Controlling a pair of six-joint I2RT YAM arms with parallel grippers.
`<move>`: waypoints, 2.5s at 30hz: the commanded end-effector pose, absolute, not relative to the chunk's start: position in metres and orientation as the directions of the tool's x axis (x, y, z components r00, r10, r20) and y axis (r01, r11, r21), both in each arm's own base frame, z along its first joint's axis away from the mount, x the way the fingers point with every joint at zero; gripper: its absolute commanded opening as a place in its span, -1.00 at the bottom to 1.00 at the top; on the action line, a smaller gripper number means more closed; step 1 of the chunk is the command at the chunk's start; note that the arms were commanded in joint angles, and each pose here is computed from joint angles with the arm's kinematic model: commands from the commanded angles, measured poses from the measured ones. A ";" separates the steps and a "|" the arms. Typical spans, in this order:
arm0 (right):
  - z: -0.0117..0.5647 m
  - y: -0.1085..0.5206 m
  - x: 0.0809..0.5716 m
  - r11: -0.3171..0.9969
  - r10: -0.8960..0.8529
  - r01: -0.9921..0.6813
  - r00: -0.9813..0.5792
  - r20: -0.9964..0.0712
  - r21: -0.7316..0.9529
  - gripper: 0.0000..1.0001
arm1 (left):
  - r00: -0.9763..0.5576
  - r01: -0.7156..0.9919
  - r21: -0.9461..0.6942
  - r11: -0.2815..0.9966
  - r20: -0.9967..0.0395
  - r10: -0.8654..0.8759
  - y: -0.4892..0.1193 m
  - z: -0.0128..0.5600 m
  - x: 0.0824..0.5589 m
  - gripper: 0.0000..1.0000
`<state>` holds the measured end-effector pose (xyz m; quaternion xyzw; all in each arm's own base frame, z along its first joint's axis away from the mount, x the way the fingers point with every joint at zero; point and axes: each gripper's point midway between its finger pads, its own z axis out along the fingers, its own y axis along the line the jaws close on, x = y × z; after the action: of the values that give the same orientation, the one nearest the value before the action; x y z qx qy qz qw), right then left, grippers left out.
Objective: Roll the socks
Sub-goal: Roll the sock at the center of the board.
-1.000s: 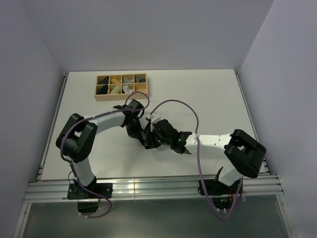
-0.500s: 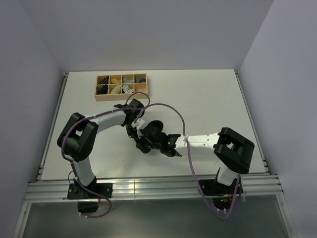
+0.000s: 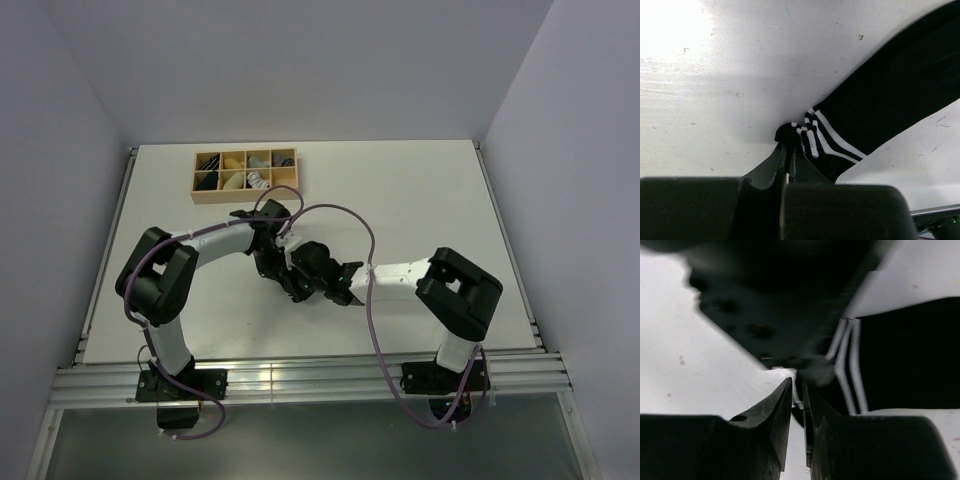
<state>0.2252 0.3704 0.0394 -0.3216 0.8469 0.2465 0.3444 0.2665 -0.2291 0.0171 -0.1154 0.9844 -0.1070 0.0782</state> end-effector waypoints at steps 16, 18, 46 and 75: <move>0.017 0.344 0.251 0.759 -0.304 -0.608 -0.648 -0.698 0.234 -0.61 | -0.969 -0.190 -0.232 0.954 -0.113 -0.220 -0.229 0.012 0.261 -0.99; 0.026 0.345 0.252 0.754 -0.292 -0.611 -0.641 -0.710 0.242 -0.60 | -0.969 -0.190 -0.232 0.954 -0.113 -0.220 -0.229 0.012 0.262 -0.99; 0.052 0.382 0.231 0.680 -0.269 -0.652 -0.648 -0.713 0.336 -0.24 | -0.972 -0.186 -0.224 0.957 -0.100 -0.213 -0.231 0.009 0.263 -0.99; 0.036 0.342 0.260 0.760 -0.178 -0.528 -0.730 -0.660 0.379 -1.00 | -0.977 -0.144 -0.230 0.962 -0.122 -0.175 -0.229 0.008 0.262 -0.99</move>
<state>0.2524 0.3480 0.0272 -0.2159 0.8876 0.2772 0.2979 0.2667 -0.2309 0.0167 -0.1006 0.9851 -0.1177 0.0747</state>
